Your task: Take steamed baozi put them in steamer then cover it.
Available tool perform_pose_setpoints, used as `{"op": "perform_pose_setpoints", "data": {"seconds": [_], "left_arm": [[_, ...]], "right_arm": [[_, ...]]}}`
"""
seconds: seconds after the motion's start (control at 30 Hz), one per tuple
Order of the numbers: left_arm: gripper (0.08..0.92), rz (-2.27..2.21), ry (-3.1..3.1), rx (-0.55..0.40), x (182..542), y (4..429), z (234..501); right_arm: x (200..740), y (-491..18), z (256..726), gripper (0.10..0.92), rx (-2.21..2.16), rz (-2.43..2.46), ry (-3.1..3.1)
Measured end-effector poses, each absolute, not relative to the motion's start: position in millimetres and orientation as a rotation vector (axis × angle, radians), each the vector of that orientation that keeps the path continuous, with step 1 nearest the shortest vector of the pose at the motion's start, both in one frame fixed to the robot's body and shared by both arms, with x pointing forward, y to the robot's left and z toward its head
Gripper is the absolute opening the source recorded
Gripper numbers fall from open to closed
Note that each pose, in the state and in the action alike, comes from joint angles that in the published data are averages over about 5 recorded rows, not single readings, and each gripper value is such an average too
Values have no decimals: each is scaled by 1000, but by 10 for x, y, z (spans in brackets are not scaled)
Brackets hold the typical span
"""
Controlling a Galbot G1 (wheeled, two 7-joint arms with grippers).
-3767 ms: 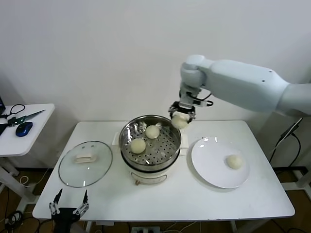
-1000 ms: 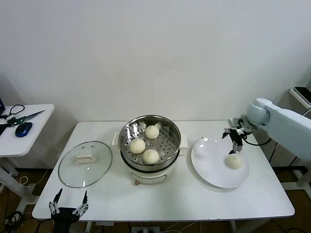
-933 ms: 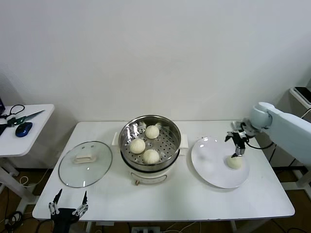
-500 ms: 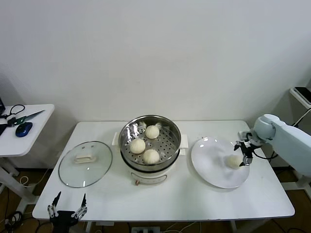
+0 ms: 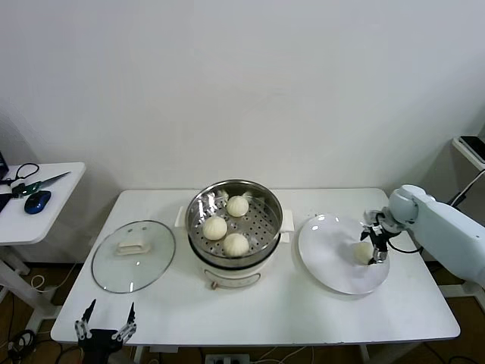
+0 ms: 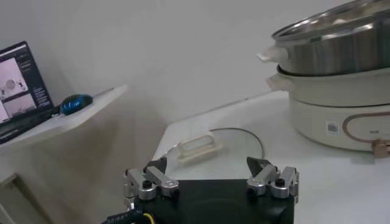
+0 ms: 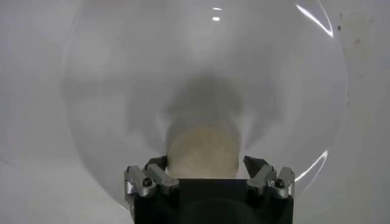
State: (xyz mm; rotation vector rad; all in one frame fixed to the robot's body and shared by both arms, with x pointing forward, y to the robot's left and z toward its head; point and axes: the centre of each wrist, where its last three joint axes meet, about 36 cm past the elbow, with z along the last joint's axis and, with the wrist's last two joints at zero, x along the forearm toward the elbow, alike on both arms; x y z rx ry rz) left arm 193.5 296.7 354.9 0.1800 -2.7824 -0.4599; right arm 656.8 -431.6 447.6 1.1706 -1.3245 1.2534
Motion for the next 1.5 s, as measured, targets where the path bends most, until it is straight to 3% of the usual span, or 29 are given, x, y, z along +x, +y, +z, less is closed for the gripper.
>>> {"op": "perform_pose_setpoints", "data": {"seconds": [0.37, 0.67, 1.03, 1.3, 1.5], "left_arm": [[823, -462, -2780, 181, 1939, 2965, 3551], [823, -461, -2783, 176, 1936, 2951, 3561], [823, -462, -2794, 142, 1946, 2874, 3596], [823, -459, -2812, 89, 1972, 2777, 3642], [823, -451, -2829, 68, 2017, 2726, 3674]], "right_arm": [[6599, -4320, 4486, 704, 1171, 1238, -1319], [6663, -4298, 4699, 688, 1170, 1228, -1349], [7031, -3797, 5744, 695, 1215, 1261, -1459], [7210, -3036, 6624, 696, 1294, 1291, -1523], [7239, -2395, 6953, 696, 1367, 1283, -1525]]}}
